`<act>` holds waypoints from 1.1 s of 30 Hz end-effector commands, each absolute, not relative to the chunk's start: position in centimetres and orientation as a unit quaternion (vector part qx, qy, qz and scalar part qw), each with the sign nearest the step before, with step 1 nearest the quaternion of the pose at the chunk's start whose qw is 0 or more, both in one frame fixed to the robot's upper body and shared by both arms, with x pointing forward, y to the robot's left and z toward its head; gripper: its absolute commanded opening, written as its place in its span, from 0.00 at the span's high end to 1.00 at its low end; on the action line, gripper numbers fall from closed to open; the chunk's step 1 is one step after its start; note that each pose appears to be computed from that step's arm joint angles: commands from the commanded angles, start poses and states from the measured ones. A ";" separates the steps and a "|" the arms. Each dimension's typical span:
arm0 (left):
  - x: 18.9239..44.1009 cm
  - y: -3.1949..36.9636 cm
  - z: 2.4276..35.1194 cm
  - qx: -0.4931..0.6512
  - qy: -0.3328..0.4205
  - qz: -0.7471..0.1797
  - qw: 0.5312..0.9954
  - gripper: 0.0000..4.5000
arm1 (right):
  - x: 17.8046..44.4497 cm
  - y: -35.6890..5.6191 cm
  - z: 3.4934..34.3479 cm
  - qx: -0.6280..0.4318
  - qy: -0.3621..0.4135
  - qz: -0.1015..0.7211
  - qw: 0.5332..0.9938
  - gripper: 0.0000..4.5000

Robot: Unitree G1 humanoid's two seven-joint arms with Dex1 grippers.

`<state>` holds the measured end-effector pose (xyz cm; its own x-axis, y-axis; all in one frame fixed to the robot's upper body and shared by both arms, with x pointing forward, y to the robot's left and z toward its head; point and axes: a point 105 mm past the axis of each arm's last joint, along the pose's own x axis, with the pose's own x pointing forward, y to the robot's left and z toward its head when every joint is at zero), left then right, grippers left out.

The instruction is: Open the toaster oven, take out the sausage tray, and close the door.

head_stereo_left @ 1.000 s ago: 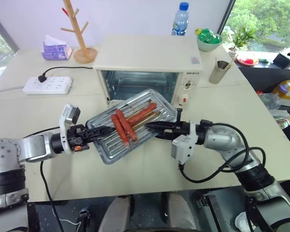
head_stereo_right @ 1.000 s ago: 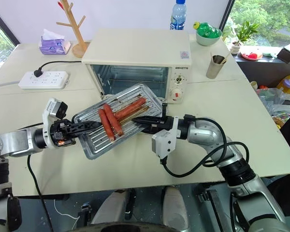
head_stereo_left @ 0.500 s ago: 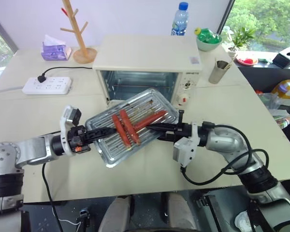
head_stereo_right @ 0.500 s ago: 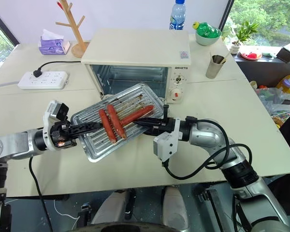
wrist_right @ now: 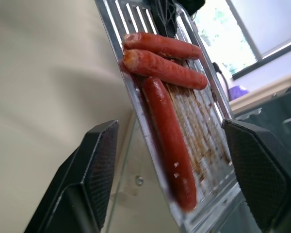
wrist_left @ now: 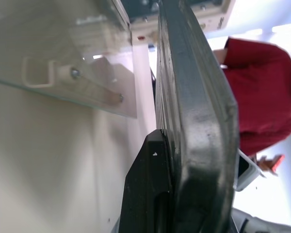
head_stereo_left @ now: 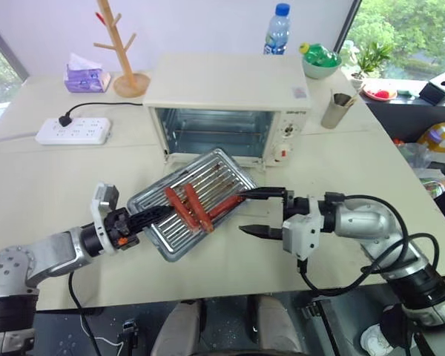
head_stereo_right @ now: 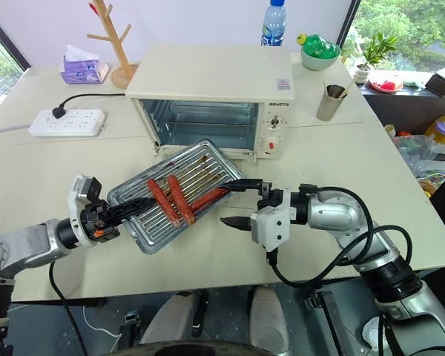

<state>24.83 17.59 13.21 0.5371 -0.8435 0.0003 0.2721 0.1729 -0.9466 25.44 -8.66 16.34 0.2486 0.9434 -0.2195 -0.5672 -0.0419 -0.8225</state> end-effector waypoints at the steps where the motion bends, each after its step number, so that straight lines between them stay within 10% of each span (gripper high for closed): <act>1: 24.8 18.8 14.5 -0.523 0.226 -0.380 0.728 1.00 | 25.4 -9.7 17.5 -0.417 -0.199 0.572 0.678 0.20; 14: 19.6 21.1 13.7 -0.579 0.097 -0.262 0.766 1.00 | 29.8 -17.0 15.3 -0.247 0.012 0.494 0.833 0.20; 33: 13.8 28.7 15.0 -0.576 -0.100 -0.035 0.811 1.00 | 32.9 -17.2 11.0 -0.218 0.064 0.488 0.843 0.20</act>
<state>14.17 28.24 13.23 0.9896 0.0396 0.1385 0.1213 0.2899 -0.9493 32.70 -17.82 10.35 0.5263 0.7799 -0.3388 -0.8482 0.4540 -0.2728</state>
